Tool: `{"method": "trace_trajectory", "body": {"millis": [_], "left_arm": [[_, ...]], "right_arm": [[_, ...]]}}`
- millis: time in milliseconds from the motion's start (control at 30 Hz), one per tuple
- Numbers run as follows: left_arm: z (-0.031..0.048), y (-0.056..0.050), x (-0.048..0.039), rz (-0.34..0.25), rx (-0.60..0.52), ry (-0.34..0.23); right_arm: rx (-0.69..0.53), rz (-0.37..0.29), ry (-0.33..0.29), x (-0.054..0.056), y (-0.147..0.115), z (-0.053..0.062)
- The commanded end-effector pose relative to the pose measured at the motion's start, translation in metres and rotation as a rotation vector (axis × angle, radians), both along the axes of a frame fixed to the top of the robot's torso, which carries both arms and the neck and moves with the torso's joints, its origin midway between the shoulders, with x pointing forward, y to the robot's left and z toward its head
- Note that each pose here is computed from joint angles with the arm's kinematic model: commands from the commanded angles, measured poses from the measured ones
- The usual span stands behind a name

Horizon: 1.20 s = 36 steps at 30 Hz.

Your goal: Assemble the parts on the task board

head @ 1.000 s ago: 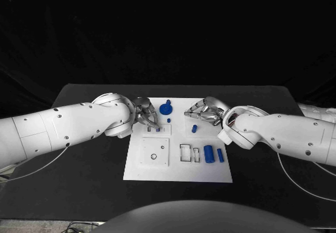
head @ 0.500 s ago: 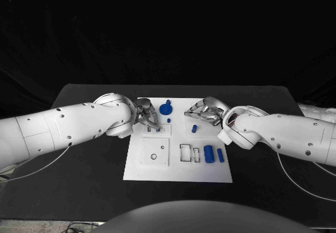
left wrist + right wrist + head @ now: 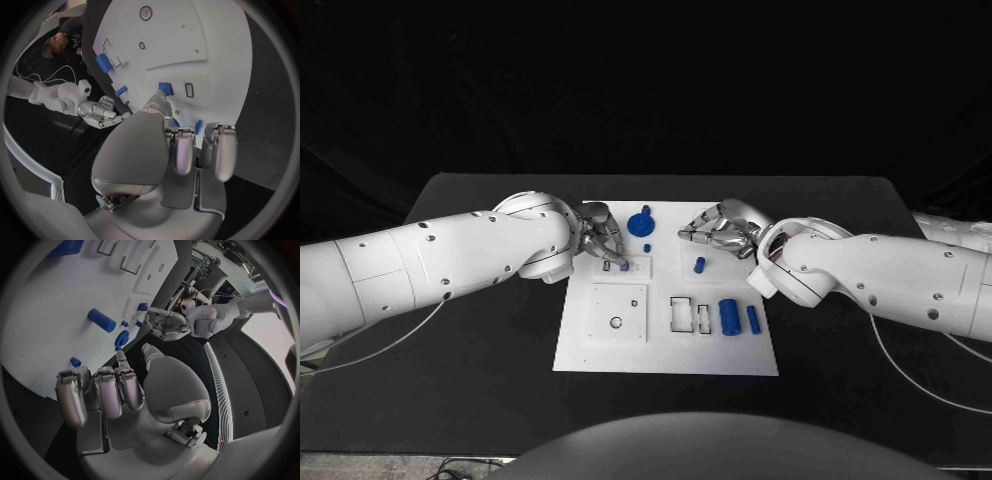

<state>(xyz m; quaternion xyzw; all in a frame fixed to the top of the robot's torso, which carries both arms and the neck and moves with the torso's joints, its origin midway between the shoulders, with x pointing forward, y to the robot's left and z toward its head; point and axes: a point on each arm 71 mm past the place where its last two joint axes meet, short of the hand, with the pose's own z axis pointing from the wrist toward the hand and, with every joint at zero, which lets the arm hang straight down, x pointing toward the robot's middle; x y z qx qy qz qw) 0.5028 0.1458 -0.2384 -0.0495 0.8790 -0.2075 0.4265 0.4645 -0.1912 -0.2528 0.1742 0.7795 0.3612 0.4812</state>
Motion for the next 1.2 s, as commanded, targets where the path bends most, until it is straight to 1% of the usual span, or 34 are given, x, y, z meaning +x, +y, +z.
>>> {"method": "trace_trajectory", "body": {"millis": [33,500,933,1067,1167,1200], "left_arm": [[0.0001,-0.001,0.0005,-0.003,0.002,-0.003],[-0.0001,-0.0006,0.0037,0.006,0.001,-0.011],[-0.0011,-0.0006,0.004,-0.001,-0.001,0.004],[0.0008,-0.0006,0.0044,-0.004,-0.032,-0.017],[0.0044,0.0015,0.0052,0.012,-0.083,-0.056],[0.0065,0.0037,0.0054,0.023,-0.11,-0.076]], "right_arm": [[-0.004,0.017,0.001,-0.0008,0.0017,-0.0004],[-0.004,0.019,0.002,-0.0008,0.0027,-0.0004],[-0.005,0.017,0.003,-0.0009,0.0016,-0.0005],[-0.005,0.016,0.002,-0.0009,0.0012,-0.0004],[-0.005,0.015,0.001,-0.0008,0.001,-0.0003],[-0.005,0.015,0.0,-0.0007,0.001,-0.0003]]}}
